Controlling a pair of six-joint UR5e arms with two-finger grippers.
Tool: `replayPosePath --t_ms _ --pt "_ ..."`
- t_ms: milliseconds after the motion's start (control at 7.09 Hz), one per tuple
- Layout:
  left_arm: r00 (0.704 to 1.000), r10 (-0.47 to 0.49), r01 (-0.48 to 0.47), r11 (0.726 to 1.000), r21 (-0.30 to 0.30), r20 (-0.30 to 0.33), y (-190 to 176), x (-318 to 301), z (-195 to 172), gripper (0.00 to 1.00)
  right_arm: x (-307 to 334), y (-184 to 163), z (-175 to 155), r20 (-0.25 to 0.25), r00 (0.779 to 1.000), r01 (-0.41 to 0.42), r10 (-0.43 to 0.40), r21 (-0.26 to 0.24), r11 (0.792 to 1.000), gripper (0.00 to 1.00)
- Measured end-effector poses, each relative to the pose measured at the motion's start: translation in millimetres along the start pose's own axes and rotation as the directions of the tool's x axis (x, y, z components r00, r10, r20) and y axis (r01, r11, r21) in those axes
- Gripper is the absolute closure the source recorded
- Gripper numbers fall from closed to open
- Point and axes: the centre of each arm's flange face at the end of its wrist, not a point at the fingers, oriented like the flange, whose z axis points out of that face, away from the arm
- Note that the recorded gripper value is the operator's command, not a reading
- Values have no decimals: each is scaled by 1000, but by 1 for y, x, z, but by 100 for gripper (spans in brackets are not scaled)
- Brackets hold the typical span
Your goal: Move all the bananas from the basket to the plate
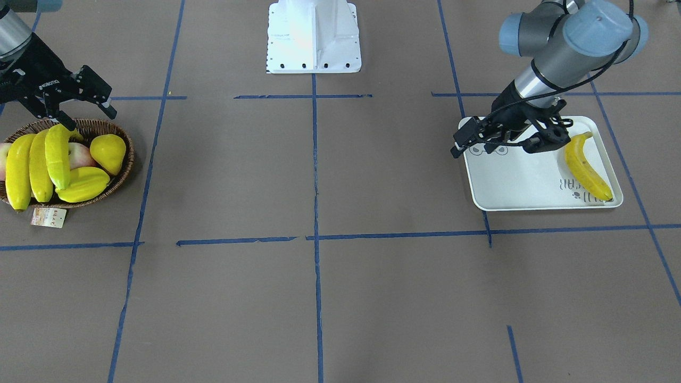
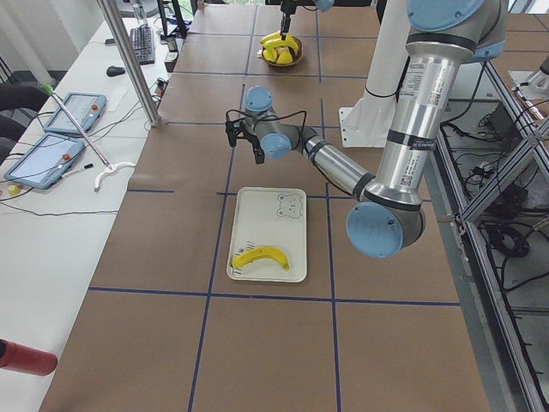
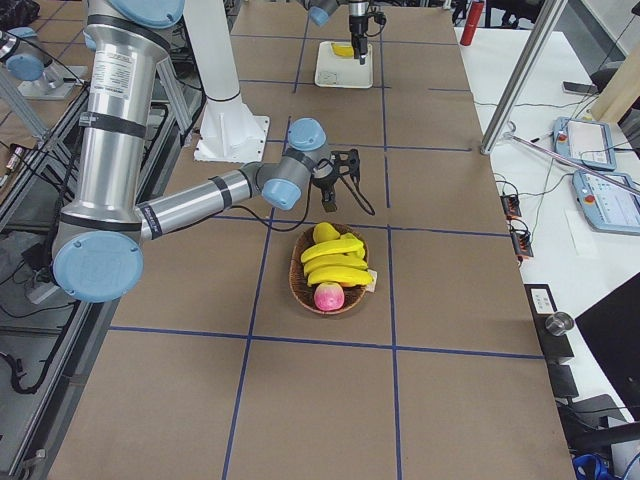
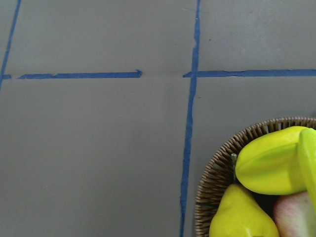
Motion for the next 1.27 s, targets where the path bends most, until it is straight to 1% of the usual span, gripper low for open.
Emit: replayPosePath --t_ms 282,564,847,1129,1270 --pt "1000 -7 7 1000 3 -16 16 23 10 0 30 11 8 -55 998 -27 26 -25 999 1" --pt "999 28 -27 1000 14 -28 38 40 23 0 57 13 23 -102 995 -29 24 -49 998 1" --pt "998 40 -40 999 15 -37 57 54 34 0 74 11 25 -125 992 -24 18 -48 999 1" --pt "999 39 -38 999 9 -37 63 57 39 0 90 12 27 -147 989 -4 -4 -55 998 2" --pt "999 38 -37 999 9 -37 64 58 40 0 95 12 29 -154 988 4 -13 -59 998 9"
